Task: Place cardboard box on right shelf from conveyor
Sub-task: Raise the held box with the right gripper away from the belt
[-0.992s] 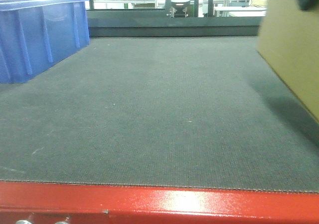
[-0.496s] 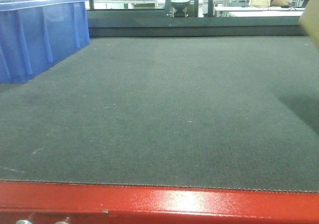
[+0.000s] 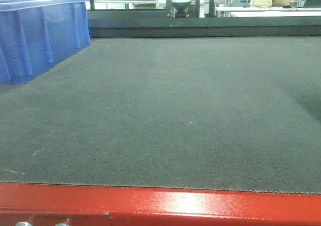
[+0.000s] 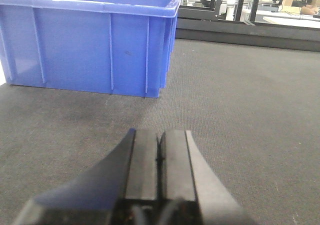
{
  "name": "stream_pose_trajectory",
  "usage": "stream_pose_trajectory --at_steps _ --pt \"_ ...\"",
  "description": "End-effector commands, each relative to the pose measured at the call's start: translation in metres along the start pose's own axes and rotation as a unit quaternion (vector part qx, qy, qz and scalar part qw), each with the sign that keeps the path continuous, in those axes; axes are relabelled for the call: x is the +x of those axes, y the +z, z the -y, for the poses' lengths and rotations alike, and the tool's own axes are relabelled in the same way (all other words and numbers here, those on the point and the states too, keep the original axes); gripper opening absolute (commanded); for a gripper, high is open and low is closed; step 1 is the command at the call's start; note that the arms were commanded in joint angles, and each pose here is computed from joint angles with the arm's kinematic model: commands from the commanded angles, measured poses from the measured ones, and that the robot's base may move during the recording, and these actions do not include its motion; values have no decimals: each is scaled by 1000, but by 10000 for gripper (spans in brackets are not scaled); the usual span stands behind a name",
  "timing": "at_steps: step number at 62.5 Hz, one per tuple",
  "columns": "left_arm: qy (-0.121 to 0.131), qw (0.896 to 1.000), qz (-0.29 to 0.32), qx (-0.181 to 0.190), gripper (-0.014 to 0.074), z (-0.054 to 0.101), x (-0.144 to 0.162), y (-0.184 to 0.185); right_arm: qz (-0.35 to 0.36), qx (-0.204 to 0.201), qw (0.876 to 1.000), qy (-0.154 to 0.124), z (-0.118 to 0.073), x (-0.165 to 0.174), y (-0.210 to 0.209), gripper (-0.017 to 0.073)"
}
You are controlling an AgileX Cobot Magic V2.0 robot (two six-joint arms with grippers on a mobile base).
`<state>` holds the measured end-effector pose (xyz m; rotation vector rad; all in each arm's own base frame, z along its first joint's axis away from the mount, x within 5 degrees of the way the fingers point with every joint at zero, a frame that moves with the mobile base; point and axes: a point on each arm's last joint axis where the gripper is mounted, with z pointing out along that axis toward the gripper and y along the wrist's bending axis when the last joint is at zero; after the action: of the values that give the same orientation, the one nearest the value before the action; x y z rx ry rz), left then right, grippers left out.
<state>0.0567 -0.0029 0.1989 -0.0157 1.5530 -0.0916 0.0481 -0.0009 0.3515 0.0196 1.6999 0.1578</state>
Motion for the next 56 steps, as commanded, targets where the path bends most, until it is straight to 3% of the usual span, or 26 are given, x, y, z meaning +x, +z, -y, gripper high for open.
stream_pose_trajectory --at_steps 1,56 --pt "-6 999 53 3 -119 0 -10 -2 58 -7 998 -16 -2 -17 -3 162" --pt "-6 999 53 3 -119 0 -10 -2 58 -7 998 -16 -2 -17 -3 162"
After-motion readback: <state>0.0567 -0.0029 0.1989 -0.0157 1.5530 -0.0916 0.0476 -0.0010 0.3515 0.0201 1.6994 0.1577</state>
